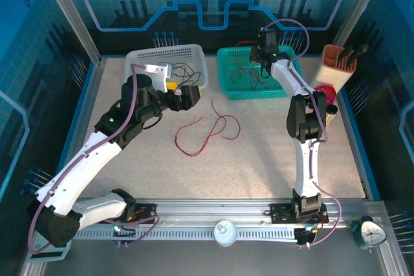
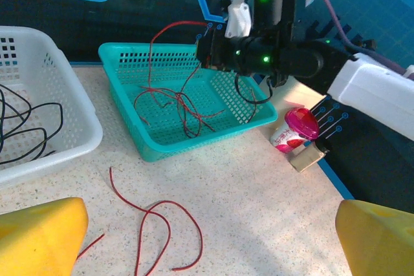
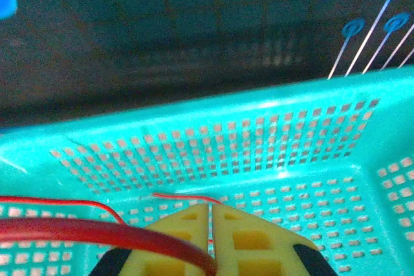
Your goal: Untangle the cables
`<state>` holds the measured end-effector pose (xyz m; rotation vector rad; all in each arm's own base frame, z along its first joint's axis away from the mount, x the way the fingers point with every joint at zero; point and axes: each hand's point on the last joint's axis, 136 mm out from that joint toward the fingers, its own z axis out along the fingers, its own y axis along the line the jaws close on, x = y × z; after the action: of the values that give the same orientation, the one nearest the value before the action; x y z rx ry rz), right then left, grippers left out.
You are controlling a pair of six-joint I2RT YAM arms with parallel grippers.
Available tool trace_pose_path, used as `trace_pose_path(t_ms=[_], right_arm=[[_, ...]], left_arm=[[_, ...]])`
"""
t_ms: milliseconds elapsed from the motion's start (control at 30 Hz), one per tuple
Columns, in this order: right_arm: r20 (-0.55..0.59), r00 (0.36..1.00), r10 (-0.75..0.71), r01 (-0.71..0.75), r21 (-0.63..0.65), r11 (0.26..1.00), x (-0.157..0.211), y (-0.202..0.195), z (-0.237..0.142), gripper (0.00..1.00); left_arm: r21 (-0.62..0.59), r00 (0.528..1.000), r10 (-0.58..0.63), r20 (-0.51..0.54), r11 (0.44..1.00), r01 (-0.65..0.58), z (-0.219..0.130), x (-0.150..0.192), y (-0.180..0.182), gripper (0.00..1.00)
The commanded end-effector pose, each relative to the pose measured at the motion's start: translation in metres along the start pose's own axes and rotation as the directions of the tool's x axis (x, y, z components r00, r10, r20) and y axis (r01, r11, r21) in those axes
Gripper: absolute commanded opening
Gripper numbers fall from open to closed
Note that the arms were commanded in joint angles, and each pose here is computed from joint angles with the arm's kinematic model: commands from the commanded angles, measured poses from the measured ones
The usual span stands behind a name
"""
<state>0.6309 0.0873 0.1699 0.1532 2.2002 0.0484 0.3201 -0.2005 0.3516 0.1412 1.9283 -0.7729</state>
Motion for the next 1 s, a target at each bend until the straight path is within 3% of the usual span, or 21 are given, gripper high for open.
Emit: trace_pose_path(t_ms=[0, 133, 267, 600, 833, 967], right_arm=[[-0.043, 0.999, 0.003, -0.005, -0.038, 0.999, 0.021, 0.004, 0.001, 0.11], [-0.038, 0.999, 0.036, -0.037, -0.036, 0.999, 0.027, -0.005, -0.011, 0.48], [0.003, 0.998, 0.064, -0.064, -0.057, 0.996, 0.012, -0.012, -0.035, 0.59], [0.094, 0.984, 0.151, -0.137, -0.144, 0.980, -0.014, -0.017, -0.092, 0.65], [0.098, 0.971, 0.217, -0.175, -0.329, 0.928, -0.018, 0.017, -0.141, 0.65], [0.077, 0.983, 0.167, -0.121, -0.413, 0.903, 0.003, 0.053, -0.177, 0.66]], left_arm=[[0.029, 1.000, -0.015, 0.004, 0.999, 0.014, -0.008, -0.002, -0.006, 0.99], [0.040, 1.000, -0.029, 0.007, 0.999, 0.029, -0.009, -0.003, -0.008, 0.99], [0.041, 0.999, -0.032, 0.009, 0.999, 0.031, -0.009, -0.005, -0.009, 0.99], [-0.011, 1.000, -0.025, -0.007, 1.000, 0.025, -0.005, 0.000, 0.001, 0.99], [-0.091, 0.996, -0.040, -0.080, 0.995, 0.033, 0.004, 0.024, 0.021, 0.99], [-0.166, 0.987, -0.071, -0.143, 0.985, 0.047, 0.011, 0.049, 0.041, 0.99]])
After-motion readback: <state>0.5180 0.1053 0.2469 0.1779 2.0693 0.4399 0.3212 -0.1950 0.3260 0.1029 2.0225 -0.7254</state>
